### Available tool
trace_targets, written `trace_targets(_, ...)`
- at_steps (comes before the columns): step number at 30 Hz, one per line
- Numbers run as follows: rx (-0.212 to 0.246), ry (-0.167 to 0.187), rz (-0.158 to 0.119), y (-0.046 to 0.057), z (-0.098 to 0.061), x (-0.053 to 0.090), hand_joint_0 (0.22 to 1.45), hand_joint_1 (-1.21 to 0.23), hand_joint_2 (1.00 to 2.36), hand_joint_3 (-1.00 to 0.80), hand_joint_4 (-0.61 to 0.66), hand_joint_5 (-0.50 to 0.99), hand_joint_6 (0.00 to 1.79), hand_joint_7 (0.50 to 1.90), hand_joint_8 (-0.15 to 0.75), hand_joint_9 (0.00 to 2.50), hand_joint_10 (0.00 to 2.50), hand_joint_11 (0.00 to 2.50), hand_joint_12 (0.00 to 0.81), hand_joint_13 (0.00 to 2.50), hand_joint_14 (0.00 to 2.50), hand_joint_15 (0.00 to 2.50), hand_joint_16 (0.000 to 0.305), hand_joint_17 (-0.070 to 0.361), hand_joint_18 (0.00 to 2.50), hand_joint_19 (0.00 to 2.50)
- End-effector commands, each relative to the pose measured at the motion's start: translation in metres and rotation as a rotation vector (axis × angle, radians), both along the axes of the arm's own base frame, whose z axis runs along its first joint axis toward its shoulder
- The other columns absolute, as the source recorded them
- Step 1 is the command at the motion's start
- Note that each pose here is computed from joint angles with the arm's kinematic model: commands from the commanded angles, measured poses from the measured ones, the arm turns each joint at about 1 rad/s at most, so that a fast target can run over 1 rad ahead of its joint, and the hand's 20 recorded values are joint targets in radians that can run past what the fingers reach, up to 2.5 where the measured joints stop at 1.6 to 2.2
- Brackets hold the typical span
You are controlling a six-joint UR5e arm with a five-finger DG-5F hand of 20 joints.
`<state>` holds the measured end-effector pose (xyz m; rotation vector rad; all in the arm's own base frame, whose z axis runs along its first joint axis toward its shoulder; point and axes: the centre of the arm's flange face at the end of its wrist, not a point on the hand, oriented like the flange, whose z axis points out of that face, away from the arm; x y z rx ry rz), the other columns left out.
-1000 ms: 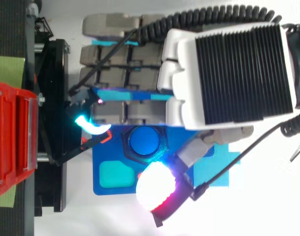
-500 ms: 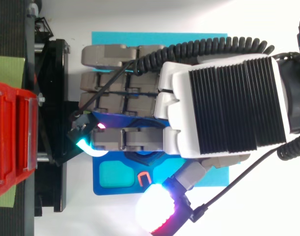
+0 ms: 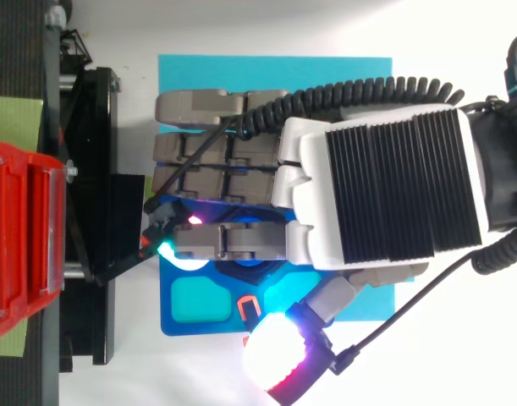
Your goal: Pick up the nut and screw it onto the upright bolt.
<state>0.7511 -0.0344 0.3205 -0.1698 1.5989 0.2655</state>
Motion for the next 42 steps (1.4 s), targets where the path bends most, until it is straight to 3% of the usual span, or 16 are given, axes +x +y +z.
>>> trace_targets(1,0.001,0.003,-0.001,-0.002,-0.001,0.000,0.52,-0.12,1.00,-0.50,0.26,-0.09,0.50,1.12,0.258,0.56,0.00,0.00,0.295,0.51,0.00,0.00,0.028,0.064,0.14,0.00)
trace_targets(16,-0.004,0.008,-0.010,-0.015,-0.001,-0.002,0.54,-0.15,1.00,-0.50,0.18,-0.04,0.50,1.49,0.270,0.66,0.00,0.00,0.271,0.58,0.00,0.00,0.025,0.056,0.21,0.00)
trace_targets(23,-0.015,0.002,-0.014,-0.031,0.000,-0.004,0.54,-0.16,1.00,-0.50,0.19,-0.05,0.59,1.32,0.274,0.70,0.00,0.00,0.263,0.61,0.00,0.00,0.024,0.054,0.24,0.00)
trace_targets(28,-0.019,0.000,-0.011,-0.036,0.000,-0.005,0.54,-0.16,1.00,-0.50,0.20,-0.05,0.67,1.16,0.279,0.73,0.00,0.00,0.258,0.63,0.00,0.00,0.023,0.051,0.27,0.00)
trace_targets(35,-0.031,-0.005,-0.010,-0.046,0.000,-0.006,0.55,-0.16,1.00,-0.50,0.17,-0.04,0.71,1.12,0.281,0.80,0.00,0.00,0.244,0.68,0.00,0.00,0.020,0.046,0.32,0.00)
trace_targets(36,-0.035,-0.009,-0.009,-0.052,0.002,-0.007,0.55,-0.16,1.00,-0.50,0.18,-0.04,0.71,1.11,0.279,0.83,0.00,0.00,0.241,0.69,0.00,0.00,0.020,0.045,0.32,0.00)
trace_targets(42,-0.046,-0.014,-0.005,-0.062,0.014,-0.006,0.55,-0.17,1.00,-0.50,0.17,-0.02,0.74,1.07,0.277,0.96,0.00,0.00,0.218,0.77,0.00,0.00,0.016,0.037,0.42,0.00)
